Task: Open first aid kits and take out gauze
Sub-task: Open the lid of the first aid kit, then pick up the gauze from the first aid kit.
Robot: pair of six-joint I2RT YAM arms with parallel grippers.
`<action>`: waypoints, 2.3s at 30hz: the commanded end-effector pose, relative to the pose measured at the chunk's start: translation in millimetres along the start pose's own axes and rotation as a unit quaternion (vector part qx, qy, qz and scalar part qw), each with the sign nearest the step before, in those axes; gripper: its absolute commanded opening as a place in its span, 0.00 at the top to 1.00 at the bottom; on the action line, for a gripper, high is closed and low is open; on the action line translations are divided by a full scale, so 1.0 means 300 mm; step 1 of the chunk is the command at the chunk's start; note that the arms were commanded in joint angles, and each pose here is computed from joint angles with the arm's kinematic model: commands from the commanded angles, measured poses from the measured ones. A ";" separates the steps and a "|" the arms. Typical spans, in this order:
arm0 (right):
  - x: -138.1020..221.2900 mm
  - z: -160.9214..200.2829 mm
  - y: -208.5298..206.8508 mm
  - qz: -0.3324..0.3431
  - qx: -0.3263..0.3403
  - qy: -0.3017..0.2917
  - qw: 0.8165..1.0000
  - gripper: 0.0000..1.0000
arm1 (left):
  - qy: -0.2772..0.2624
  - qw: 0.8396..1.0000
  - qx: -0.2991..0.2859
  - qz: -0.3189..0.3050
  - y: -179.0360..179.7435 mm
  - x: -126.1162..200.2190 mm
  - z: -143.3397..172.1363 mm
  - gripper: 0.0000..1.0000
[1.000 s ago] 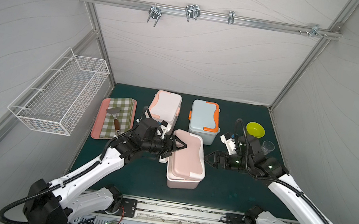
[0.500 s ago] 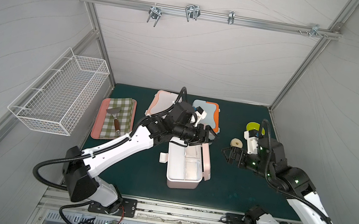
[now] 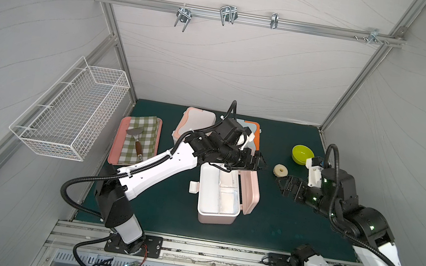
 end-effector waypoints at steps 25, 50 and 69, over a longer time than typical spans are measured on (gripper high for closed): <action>-0.159 0.143 -0.012 0.118 0.095 0.135 0.979 0.01 | -0.052 0.981 0.086 -0.164 0.421 0.127 0.290 0.03; -0.014 0.039 0.052 -0.050 0.012 0.062 0.997 0.01 | -0.032 0.960 0.026 -0.276 0.381 0.207 0.229 0.32; -0.270 0.172 0.088 -0.178 0.026 0.175 0.968 0.23 | 0.071 0.952 0.014 -0.296 0.444 -0.018 0.172 0.51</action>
Point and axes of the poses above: each gripper's point midway between its finger pads, its own x axis back along the fingers, its own y axis along the line the jaws close on, z = x × y, the point moved 4 cm from there along x, back along the fingers, and after that the axes turned 3 degrees about -x, right-handed, at the moved point
